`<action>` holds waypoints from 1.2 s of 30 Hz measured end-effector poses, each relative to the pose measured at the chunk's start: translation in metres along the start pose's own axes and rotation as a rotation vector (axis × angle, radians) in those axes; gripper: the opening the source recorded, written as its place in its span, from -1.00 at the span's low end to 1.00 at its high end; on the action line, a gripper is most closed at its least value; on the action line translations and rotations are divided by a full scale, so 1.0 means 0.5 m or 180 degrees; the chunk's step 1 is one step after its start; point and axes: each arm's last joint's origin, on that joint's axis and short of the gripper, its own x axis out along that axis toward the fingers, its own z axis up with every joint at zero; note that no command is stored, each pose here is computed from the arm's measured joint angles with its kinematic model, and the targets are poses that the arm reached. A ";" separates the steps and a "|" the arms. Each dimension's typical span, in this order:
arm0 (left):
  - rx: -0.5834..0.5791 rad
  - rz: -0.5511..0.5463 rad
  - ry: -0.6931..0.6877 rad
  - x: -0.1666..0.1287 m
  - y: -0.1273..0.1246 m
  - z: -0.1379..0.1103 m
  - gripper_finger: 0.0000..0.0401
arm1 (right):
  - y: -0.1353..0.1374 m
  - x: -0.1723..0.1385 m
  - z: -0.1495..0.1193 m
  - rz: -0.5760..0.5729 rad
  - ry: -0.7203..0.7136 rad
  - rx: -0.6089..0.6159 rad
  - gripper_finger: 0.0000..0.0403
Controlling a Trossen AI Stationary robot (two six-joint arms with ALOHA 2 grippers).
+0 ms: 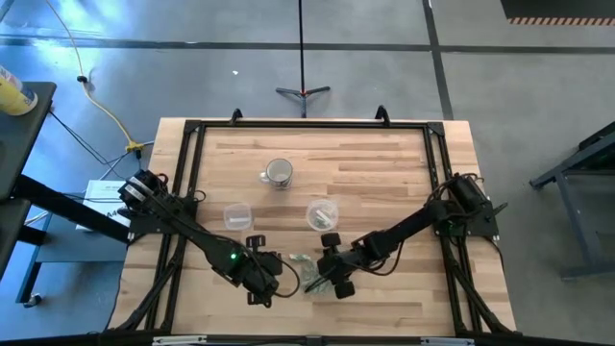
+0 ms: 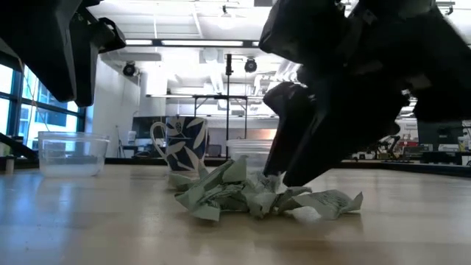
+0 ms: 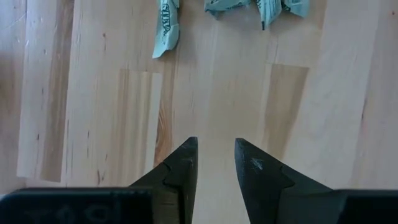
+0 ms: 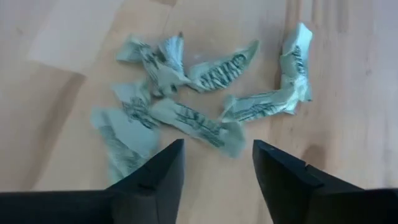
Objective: Pick and place Stevia / Truvia into bins
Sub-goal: Put the white stevia packet into the right transparent container
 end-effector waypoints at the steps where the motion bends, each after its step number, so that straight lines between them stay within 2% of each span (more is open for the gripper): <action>1: 0.0001 0.0002 0.0002 0.000 0.000 0.000 -0.30 | -0.003 0.000 0.000 -0.0022 0.0006 -0.0061 -0.06; 4: 0.0002 0.0005 0.0006 0.000 0.000 0.000 -0.30 | -0.013 0.002 0.002 -0.0034 -0.0008 -0.0249 0.02; 8: 0.0002 0.0006 0.0007 0.000 0.000 0.000 -0.30 | -0.029 0.009 0.004 0.0148 -0.0027 -0.0276 0.10; 11: -0.0004 0.0013 0.0015 0.000 0.001 -0.001 -0.30 | -0.032 0.020 0.000 0.0267 -0.0027 -0.0348 0.11; 20: -0.0113 0.0051 0.0054 0.000 0.003 -0.004 -0.30 | -0.015 0.025 0.001 0.0330 -0.0125 -0.0867 0.09; 24: -0.0136 0.0070 0.0038 0.000 0.003 -0.003 -0.30 | -0.016 0.027 -0.003 0.0335 -0.0054 -0.0863 -0.06; 30: -0.0179 0.0120 0.0012 0.002 0.011 0.003 -0.30 | -0.027 0.029 -0.004 0.0234 -0.0023 -0.0808 -0.42; 36: -0.0192 0.0137 0.0017 0.003 0.014 0.004 -0.30 | -0.038 0.030 -0.004 0.0194 0.0003 -0.0469 -0.79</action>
